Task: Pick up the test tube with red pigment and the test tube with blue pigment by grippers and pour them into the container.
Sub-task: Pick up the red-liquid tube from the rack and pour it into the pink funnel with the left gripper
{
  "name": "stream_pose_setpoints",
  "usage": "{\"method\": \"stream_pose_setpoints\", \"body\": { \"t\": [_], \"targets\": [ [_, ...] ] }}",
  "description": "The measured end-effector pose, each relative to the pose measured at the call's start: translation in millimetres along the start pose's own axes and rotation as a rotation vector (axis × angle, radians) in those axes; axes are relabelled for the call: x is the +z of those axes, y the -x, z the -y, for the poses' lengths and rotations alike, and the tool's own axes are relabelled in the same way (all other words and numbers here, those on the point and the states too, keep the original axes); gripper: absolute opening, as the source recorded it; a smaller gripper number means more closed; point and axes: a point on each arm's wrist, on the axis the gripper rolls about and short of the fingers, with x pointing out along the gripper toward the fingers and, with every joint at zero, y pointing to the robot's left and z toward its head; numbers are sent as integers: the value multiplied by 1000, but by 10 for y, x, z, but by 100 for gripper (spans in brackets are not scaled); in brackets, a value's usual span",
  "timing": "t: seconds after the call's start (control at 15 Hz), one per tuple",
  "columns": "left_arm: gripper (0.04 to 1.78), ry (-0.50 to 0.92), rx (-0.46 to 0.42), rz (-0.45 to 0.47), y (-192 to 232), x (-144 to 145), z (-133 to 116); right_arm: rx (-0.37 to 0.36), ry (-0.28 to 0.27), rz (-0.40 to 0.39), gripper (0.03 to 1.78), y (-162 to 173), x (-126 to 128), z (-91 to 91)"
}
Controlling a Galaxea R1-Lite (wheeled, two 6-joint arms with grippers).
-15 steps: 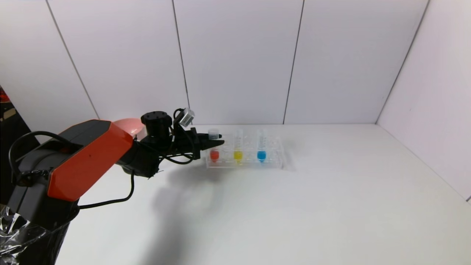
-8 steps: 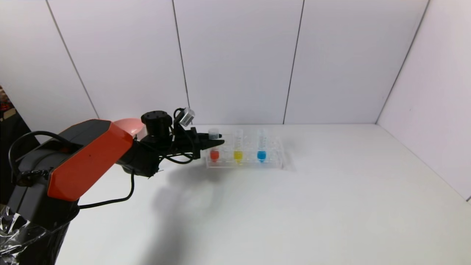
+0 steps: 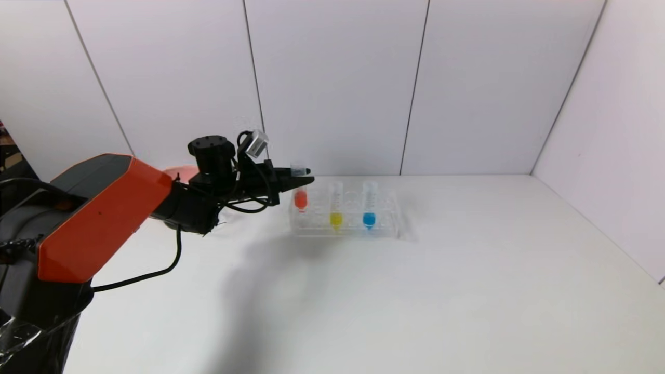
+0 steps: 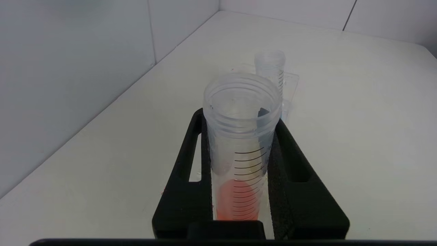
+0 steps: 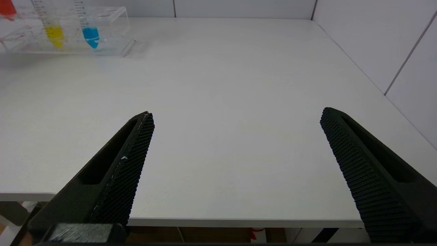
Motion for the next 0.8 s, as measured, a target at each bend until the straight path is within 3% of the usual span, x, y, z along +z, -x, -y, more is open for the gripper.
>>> {"method": "stream_pose_setpoints", "body": {
  "t": [0.8],
  "targets": [
    [47, -25, 37, 16, 104, 630, 156, 0, 0, 0, 177, 0, 0, 0]
  ]
}}
